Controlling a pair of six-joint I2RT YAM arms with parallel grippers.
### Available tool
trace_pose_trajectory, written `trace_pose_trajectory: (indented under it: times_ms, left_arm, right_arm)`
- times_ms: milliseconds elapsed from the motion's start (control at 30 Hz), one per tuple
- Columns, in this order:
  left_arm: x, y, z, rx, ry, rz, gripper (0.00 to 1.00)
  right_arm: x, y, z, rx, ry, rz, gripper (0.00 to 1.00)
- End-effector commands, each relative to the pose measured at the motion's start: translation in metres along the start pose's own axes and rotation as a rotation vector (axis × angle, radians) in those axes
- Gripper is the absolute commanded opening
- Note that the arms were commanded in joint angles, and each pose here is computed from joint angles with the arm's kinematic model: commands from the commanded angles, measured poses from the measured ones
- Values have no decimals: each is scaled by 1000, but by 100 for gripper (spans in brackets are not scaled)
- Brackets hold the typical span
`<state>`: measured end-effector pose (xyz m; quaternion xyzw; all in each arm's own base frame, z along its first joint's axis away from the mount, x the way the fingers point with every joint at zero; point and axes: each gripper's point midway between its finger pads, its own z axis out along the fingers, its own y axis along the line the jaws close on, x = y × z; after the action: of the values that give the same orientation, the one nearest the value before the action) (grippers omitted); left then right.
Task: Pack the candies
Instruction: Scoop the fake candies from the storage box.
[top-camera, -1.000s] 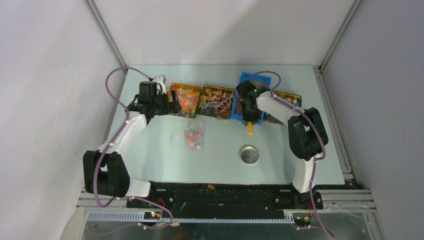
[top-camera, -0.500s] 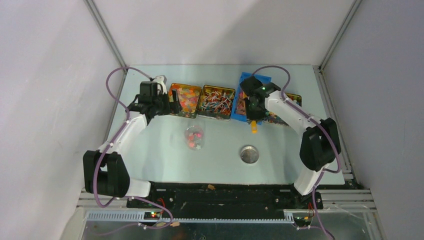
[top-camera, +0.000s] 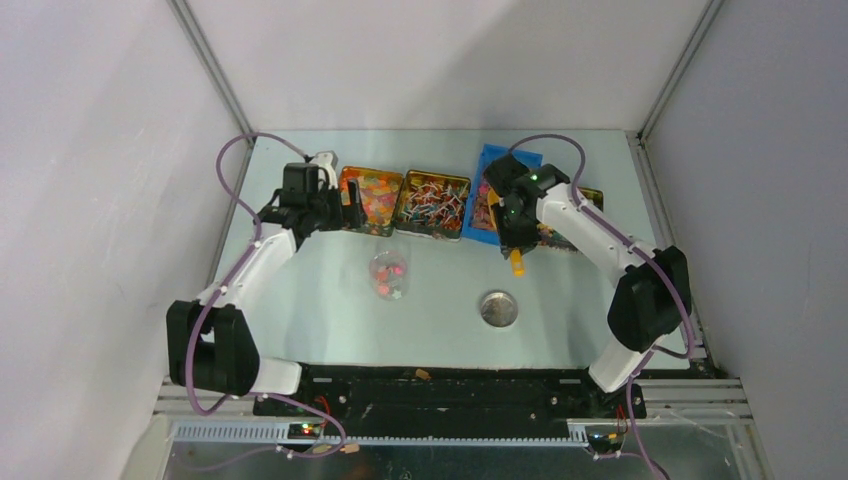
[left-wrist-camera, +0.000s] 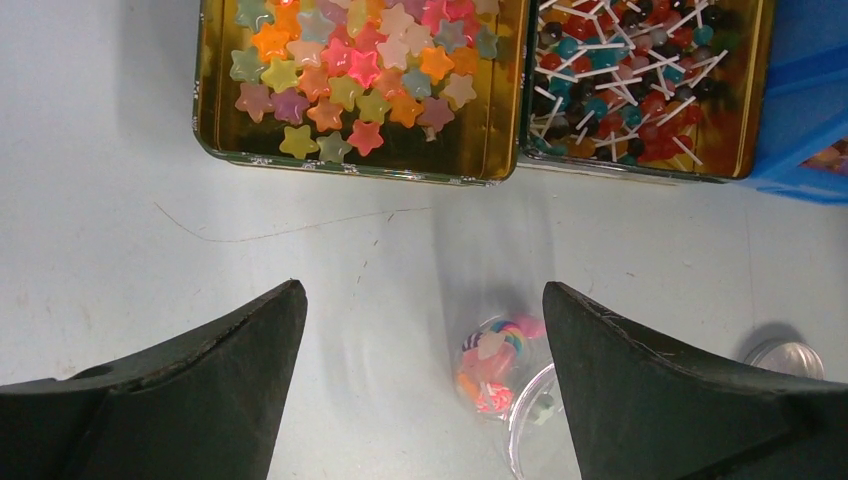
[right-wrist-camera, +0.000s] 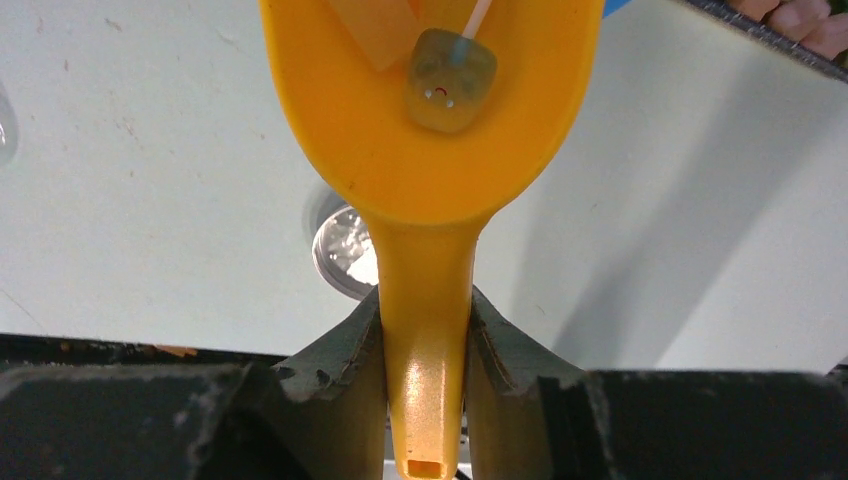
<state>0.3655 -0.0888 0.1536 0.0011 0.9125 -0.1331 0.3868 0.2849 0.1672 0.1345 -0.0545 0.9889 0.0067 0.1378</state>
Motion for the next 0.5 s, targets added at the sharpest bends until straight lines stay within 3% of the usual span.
trace_pose_trajectory:
  times_ms: [0,200,467]
  left_arm:
    - [-15,-10,-13,20,-73,51,96]
    - [-12,-10,-34,-13,-84,105,96]
    - [-11,-6,-82,-48,-150,100,98]
  right_arm:
    - [3,10,-29,-52,-19,-64,0]
    - [15,30,-46,-68,10,-160,0]
    - [28,98,-67,-137,7,-355,0]
